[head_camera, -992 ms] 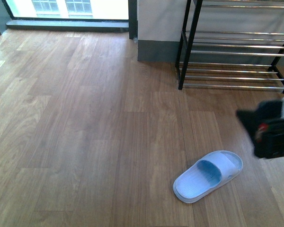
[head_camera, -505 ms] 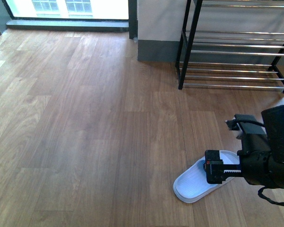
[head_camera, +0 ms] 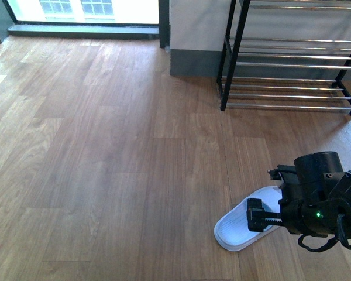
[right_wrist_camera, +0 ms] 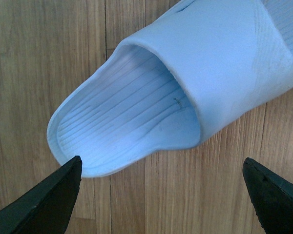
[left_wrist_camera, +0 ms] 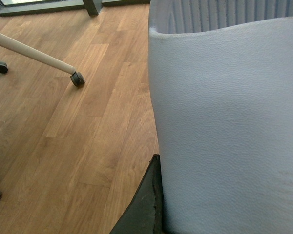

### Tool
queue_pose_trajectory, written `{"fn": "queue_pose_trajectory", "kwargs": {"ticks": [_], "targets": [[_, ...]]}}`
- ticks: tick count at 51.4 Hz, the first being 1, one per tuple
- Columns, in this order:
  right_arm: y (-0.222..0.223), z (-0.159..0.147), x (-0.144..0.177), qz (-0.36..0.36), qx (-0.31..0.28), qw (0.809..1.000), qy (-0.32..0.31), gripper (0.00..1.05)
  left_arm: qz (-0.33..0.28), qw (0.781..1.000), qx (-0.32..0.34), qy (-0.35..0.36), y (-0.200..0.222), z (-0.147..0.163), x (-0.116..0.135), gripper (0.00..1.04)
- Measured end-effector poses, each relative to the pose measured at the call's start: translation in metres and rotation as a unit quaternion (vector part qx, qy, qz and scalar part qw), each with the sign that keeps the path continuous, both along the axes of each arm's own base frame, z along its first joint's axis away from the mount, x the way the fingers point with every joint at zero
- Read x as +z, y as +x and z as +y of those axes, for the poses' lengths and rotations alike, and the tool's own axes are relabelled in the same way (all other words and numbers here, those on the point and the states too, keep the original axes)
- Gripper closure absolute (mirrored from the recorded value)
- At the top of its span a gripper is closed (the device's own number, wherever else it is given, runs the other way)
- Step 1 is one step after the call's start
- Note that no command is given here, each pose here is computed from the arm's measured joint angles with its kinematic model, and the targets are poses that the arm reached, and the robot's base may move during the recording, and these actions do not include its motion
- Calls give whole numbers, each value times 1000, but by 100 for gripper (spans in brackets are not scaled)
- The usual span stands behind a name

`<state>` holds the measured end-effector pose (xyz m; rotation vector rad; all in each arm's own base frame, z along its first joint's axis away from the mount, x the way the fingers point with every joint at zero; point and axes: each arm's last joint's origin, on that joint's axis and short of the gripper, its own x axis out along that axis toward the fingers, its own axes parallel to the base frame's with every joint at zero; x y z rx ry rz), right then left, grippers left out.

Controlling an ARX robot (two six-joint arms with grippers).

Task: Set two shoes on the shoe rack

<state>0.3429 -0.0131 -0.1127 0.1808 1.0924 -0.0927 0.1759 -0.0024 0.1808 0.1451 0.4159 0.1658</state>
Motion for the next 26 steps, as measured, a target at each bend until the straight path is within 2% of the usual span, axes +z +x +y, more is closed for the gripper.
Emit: {"fn": "queue_pose_trajectory", "kwargs": {"ticks": [19,26], "targets": [[16,-9,-27,-3,-20,1000,-23,9,0,1000,0,0,0,0,0,103],[18,-20,-41,-9,-41,997,-61,9,0,1000,0,0,0,0,0,103]]}}
